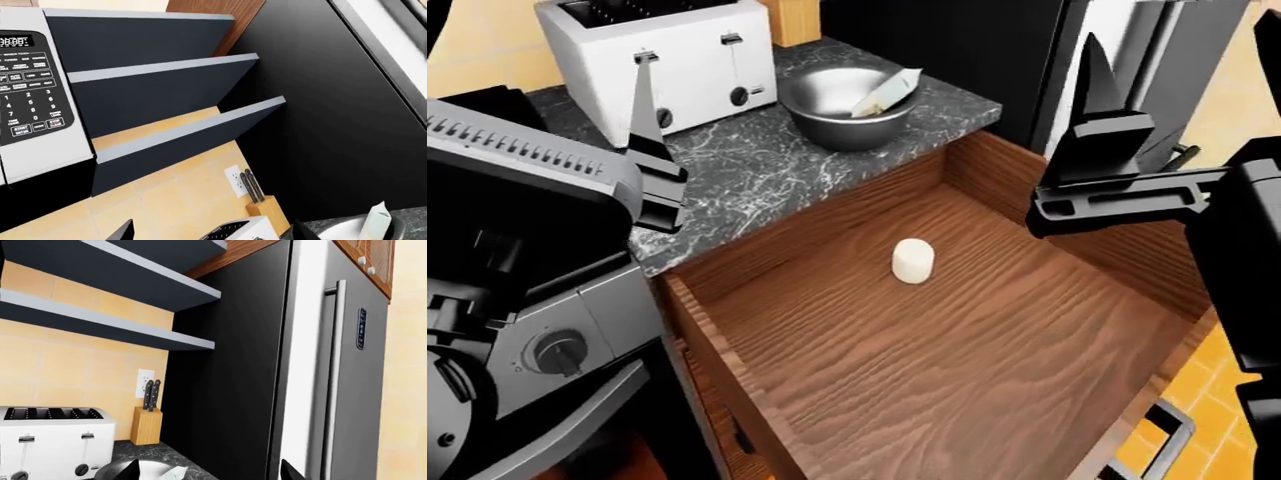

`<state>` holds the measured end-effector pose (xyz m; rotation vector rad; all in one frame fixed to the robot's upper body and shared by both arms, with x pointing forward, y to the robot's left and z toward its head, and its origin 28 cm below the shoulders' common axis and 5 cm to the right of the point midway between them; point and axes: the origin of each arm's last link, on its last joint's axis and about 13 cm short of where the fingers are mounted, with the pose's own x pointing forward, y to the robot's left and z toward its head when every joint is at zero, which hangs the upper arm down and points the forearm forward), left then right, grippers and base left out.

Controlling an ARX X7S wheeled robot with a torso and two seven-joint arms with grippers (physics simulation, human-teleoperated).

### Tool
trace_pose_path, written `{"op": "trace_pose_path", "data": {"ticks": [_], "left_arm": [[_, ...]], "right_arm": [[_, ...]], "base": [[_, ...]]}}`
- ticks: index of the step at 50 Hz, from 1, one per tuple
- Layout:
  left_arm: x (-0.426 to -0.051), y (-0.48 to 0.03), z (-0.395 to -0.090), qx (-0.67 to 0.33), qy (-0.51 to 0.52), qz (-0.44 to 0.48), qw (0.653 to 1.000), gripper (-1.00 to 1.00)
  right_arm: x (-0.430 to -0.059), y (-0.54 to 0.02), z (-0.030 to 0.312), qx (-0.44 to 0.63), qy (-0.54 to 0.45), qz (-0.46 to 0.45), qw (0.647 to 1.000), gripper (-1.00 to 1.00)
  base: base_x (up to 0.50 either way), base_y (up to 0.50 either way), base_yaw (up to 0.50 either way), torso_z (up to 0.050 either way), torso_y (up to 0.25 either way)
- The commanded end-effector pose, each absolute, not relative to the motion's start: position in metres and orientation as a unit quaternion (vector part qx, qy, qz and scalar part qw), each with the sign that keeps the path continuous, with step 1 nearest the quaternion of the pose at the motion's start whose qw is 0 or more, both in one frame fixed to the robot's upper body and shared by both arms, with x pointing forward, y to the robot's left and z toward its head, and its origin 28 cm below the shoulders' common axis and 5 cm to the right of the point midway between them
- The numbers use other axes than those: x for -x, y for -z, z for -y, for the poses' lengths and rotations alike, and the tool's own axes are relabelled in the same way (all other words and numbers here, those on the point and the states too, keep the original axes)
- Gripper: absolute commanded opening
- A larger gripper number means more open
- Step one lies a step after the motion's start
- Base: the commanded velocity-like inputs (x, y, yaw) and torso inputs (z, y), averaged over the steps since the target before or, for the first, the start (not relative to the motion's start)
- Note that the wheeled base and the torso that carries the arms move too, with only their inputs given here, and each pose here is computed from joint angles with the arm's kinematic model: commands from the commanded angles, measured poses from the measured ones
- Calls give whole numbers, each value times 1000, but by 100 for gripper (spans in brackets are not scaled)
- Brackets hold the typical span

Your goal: Place the bar in the bowl and close the drawer.

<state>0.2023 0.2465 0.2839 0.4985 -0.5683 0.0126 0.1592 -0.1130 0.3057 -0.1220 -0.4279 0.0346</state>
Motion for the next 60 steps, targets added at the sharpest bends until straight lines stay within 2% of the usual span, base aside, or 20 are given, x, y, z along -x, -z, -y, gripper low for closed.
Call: {"op": "trace_pose_path", "data": {"ticks": [1,30,47,60], "left_arm": [[-201,-284,-247,-243,-7,278,929,100],[-201,-283,-247,-243,-9,278,929,100],[-200,-283,-247,-244,-10,277,929,100],[-200,-282,-248,-244,-11,275,930,100]], "right_arm": [[-160,-305,113,60,-18,212,975,100],[-163,-301,112,60,-16,209,976,100],[-163,-301,112,90,-9,213,973,100],[-162,-301,112,89,-13,216,972,100]], "base": [[0,0,-500,0,0],[0,0,-500,0,0],[-15,-13,0,0,0],[194,26,0,0,0]]}}
